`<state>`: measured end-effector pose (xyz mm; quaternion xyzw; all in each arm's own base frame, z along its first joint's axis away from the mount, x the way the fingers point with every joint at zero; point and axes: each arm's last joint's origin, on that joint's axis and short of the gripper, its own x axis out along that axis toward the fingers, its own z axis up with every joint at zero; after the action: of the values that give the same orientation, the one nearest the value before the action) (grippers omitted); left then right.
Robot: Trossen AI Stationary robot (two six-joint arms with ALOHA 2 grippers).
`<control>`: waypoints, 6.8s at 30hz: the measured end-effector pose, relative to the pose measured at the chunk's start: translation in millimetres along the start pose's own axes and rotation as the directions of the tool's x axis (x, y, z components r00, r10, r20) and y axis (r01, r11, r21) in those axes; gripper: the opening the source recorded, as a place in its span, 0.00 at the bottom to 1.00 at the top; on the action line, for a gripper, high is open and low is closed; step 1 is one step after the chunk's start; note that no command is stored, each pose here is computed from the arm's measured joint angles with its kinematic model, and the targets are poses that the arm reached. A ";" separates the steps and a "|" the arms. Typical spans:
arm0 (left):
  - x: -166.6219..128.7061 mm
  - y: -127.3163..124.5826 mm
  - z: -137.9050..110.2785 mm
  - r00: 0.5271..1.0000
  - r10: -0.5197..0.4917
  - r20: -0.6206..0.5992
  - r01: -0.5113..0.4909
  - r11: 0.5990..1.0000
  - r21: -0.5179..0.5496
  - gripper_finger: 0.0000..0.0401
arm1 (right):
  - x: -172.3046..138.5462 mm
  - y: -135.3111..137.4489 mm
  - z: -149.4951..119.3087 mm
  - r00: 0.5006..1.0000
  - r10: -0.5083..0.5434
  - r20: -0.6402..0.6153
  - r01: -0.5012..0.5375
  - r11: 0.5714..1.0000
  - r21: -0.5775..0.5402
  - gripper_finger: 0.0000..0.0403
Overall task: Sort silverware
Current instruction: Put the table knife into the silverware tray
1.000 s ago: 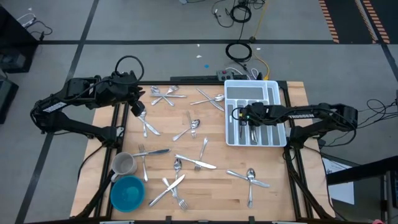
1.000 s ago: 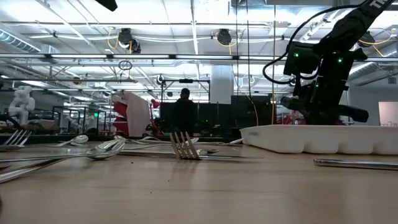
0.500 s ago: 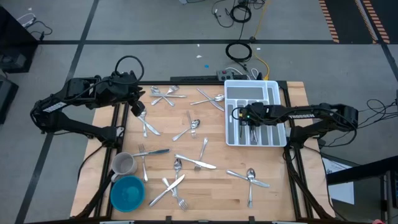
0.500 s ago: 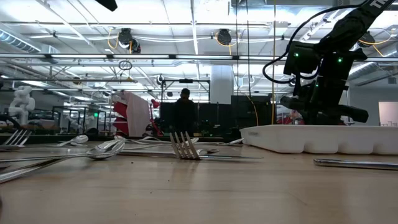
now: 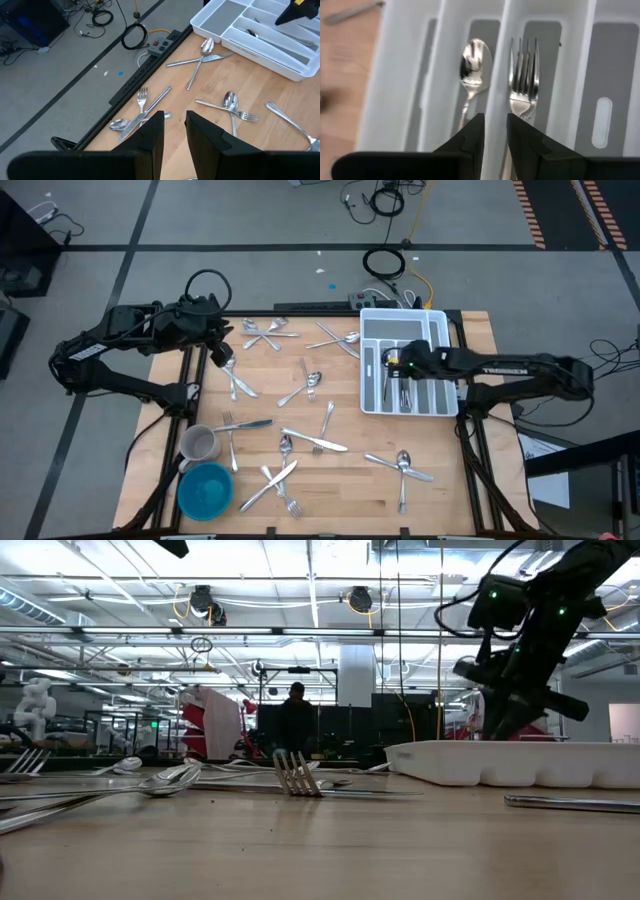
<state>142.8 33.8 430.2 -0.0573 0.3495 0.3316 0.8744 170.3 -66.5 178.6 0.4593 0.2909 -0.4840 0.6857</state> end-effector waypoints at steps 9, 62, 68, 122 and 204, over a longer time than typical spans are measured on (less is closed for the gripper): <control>-0.1 0.1 0.0 1.000 0.000 0.001 0.000 1.000 -0.001 0.22 | -49.6 20.6 22.2 0.968 0.242 0.062 -0.235 0.967 -0.098 0.19; -0.1 0.3 -0.9 1.000 0.002 -0.008 -0.003 0.999 -0.040 0.22 | 69.7 277.9 229.2 0.862 0.508 -0.009 -0.146 0.231 -0.962 0.28; -0.1 0.3 -0.8 1.000 0.002 -0.008 -0.003 0.998 -0.070 0.22 | 103.7 280.4 217.5 0.856 0.510 -0.086 -0.174 0.126 -0.977 0.45; 319.5 68.4 -3.3 0.784 -0.212 -0.584 0.430 0.863 0.264 0.38 | -218.9 142.6 196.0 0.984 0.177 0.009 -0.029 0.211 -0.977 0.48; 313.0 18.2 5.5 0.795 -0.133 -0.592 0.447 0.788 0.424 0.08 | -240.0 129.9 189.6 0.979 0.204 0.026 -0.041 0.319 -0.947 0.48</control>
<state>302.4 218.7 233.5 0.0482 0.6429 0.0445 0.7631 195.7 -129.9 503.7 -0.0373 0.4325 -0.2035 0.8776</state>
